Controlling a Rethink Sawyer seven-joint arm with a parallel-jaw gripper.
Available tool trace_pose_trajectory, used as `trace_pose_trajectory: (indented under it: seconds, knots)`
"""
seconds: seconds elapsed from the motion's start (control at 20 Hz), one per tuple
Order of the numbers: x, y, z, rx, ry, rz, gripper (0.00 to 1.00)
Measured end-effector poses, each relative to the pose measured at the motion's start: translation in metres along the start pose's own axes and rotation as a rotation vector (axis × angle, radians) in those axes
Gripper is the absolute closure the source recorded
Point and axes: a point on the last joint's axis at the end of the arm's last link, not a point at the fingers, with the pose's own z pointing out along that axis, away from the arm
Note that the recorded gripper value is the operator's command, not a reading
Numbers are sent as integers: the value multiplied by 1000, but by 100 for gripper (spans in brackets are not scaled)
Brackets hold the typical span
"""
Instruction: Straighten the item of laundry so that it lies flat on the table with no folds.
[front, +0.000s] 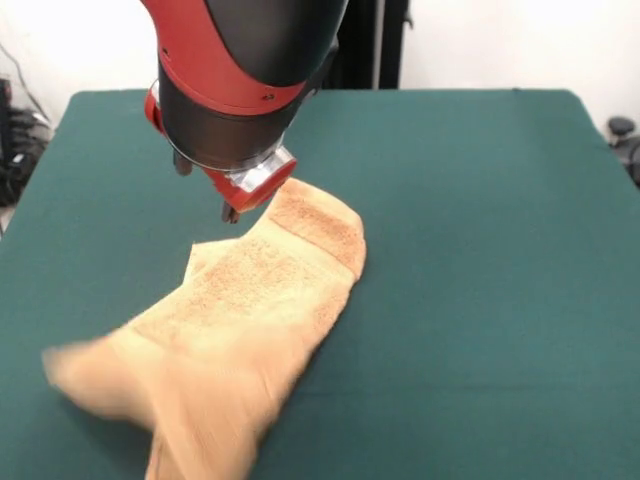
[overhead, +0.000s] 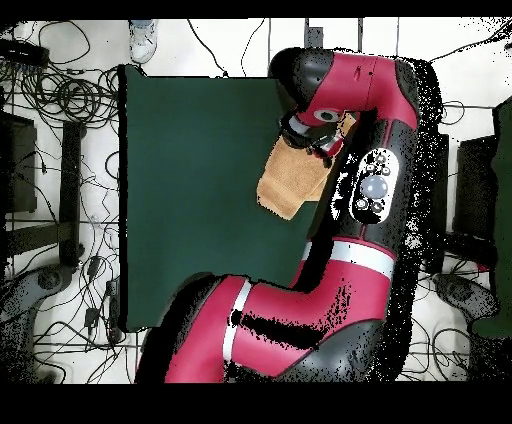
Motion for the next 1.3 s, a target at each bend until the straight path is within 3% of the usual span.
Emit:
trace_pose_trajectory:
  seconds: [0.45, 0.65, 0.9, 1.0, 1.15, 1.3]
  knots:
    - [0, 4, -5, -34, 0, -1, 0]
    - [-6, 10, -10, -91, -67, -2, 0]
    - [-28, 20, -18, -240, -232, 0, 0]
    - [-44, 26, -20, -352, -301, -2, 0]
    - [-63, 30, -15, -484, -354, -3, 0]
    - [-78, 28, -2, -570, -372, -10, 0]
